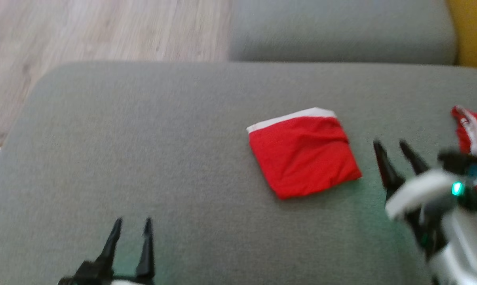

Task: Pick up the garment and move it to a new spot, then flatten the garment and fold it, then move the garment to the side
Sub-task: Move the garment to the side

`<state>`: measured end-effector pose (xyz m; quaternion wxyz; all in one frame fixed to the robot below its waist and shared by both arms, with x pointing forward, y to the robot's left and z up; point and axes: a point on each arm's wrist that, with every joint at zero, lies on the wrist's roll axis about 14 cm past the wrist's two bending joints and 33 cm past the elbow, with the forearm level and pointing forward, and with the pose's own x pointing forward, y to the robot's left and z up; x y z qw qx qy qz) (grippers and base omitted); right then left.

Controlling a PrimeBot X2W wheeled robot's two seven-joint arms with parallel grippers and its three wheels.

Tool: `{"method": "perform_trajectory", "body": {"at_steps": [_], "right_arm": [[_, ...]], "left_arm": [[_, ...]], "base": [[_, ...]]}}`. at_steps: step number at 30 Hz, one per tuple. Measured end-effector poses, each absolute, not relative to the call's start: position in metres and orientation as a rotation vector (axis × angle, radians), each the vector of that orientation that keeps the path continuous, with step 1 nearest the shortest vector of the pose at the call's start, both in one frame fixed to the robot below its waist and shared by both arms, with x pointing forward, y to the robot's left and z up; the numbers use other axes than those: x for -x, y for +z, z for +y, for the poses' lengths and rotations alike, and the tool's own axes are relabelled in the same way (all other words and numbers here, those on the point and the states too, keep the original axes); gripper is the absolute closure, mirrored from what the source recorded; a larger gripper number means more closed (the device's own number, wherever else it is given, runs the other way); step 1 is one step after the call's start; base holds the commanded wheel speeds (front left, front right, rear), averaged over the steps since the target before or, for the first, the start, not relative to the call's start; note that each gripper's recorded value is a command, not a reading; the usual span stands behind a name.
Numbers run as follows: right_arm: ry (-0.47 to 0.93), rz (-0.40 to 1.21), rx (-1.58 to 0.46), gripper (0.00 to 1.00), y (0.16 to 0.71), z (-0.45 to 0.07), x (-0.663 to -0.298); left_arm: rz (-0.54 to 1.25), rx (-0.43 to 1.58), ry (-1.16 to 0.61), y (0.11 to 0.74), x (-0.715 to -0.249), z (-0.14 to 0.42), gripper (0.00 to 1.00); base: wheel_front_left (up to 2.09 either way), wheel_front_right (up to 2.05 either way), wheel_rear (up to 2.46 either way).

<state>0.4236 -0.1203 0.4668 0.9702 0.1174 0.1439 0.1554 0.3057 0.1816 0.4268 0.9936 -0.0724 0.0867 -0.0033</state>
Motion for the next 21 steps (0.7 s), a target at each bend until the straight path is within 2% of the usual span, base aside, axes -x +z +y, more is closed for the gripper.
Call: {"method": "perform_trajectory", "body": {"at_steps": [3, 6, 10, 14, 16, 17, 18, 21], "right_arm": [[0.328, 0.395, -0.249, 0.0, 0.463, -0.114, -0.454], [0.33, 0.533, -0.251, 0.0, 0.442, -0.106, -0.469], [0.334, 0.735, -0.26, 0.0, 0.399, -0.093, -0.467], [0.348, 0.851, -0.278, 0.0, 0.373, -0.078, -0.458], [0.355, 0.859, -0.338, 0.0, 0.373, -0.068, -0.464], [0.357, 0.858, -0.357, 0.9, 0.375, -0.065, -0.468], [0.354, 0.848, -0.372, 1.0, 0.377, -0.064, -0.473], [0.34, 0.836, -0.42, 1.0, 0.38, -0.065, -0.475]], "left_arm": [[0.168, 0.144, -0.033, 0.43, -0.318, 0.175, 0.0], [0.163, 0.153, -0.027, 0.432, -0.323, 0.175, 0.0], [0.189, 0.171, 0.003, 0.425, -0.315, 0.181, 0.0], [0.207, 0.177, 0.026, 0.42, -0.309, 0.185, 0.0], [0.22, 0.176, 0.036, 0.417, -0.308, 0.187, 0.0], [0.224, 0.173, 0.046, 0.415, -0.308, 0.189, 0.0], [0.228, 0.172, 0.047, 0.415, -0.309, 0.189, 0.0], [0.229, 0.169, 0.032, 0.414, -0.316, 0.185, 0.0]], "base": [[0.0, 0.0, 0.0], [0.0, 0.0, 0.0], [0.0, 0.0, 0.0], [0.0, 0.0, 0.0], [0.0, 0.0, 0.0], [0.0, 0.0, 0.0], [0.0, 0.0, 0.0], [0.0, 0.0, 0.0]]}}
